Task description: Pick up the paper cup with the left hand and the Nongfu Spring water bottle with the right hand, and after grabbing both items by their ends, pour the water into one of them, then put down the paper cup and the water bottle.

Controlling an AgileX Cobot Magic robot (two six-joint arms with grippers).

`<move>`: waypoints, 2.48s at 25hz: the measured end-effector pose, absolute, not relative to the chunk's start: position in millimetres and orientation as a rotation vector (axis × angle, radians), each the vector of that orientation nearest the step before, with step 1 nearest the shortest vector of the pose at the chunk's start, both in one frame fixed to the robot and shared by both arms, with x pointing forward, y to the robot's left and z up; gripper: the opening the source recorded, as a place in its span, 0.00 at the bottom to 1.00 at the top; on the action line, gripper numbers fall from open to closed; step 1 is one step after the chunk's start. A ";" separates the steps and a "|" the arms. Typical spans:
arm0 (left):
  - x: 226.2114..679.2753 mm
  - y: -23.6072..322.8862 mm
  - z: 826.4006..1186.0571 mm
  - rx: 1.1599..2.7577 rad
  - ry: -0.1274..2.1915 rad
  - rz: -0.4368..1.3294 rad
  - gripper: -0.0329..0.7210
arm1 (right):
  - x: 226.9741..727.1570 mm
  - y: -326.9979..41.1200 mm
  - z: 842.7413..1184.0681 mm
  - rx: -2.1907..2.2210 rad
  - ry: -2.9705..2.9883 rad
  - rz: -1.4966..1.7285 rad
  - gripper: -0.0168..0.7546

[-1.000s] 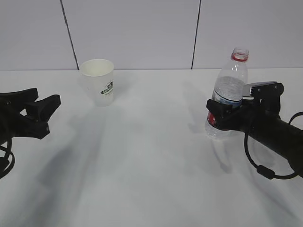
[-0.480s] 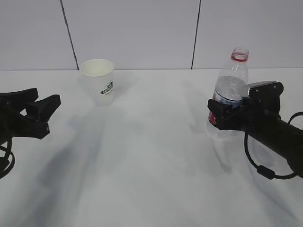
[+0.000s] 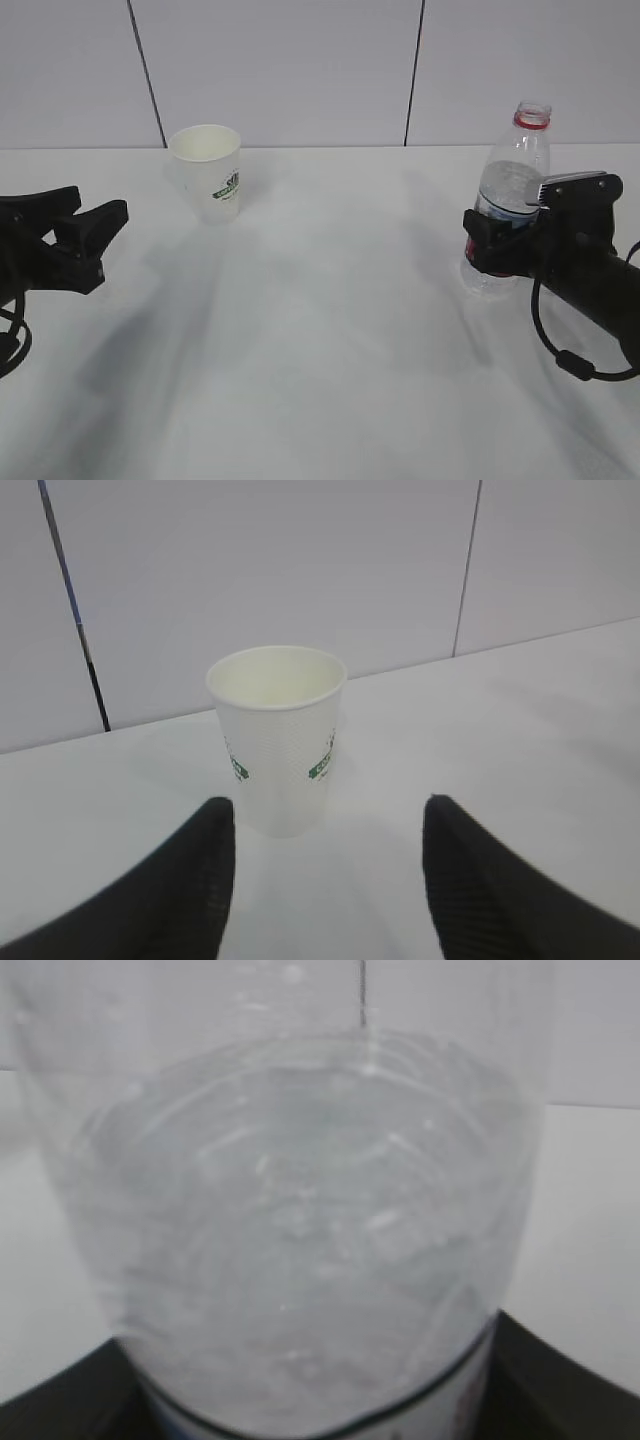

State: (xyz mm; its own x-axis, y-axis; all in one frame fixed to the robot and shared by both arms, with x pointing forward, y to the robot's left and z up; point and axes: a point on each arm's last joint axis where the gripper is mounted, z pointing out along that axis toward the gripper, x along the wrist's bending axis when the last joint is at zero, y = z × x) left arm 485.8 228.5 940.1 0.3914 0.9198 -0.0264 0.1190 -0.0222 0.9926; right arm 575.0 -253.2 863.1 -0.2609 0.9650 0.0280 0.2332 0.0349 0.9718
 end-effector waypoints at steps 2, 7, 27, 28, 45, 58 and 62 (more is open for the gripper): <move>485.8 228.5 940.3 1.458 0.988 0.845 0.63 | 571.4 -255.5 865.0 1.267 1.575 1.263 0.64; 485.8 228.5 940.3 1.458 0.988 0.845 0.63 | 562.5 -258.9 871.0 1.291 1.560 1.241 0.64; 486.0 229.0 940.2 1.455 0.995 0.847 0.63 | 513.2 -272.6 896.9 1.358 1.485 1.160 0.64; 486.1 229.1 940.2 1.454 0.997 0.848 0.63 | 511.9 -272.8 896.6 1.359 1.488 1.157 0.64; 493.1 229.5 895.1 1.535 1.118 0.780 0.81 | 508.4 -271.4 895.3 1.350 1.523 1.152 0.64; 497.4 231.4 887.1 1.533 1.165 0.786 0.82 | 508.4 -271.2 895.4 1.310 1.546 1.127 0.64; 498.2 231.9 887.5 1.527 1.171 0.791 0.79 | 508.4 -271.2 895.4 1.307 1.547 1.125 0.64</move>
State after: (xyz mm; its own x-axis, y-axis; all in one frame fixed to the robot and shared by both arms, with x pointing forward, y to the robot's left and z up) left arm 498.2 231.9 887.5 0.3133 0.9466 -0.0761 0.2826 -0.0165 0.9591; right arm 508.4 -271.2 895.4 -0.1446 0.9890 -0.0310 0.2756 0.0703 0.9587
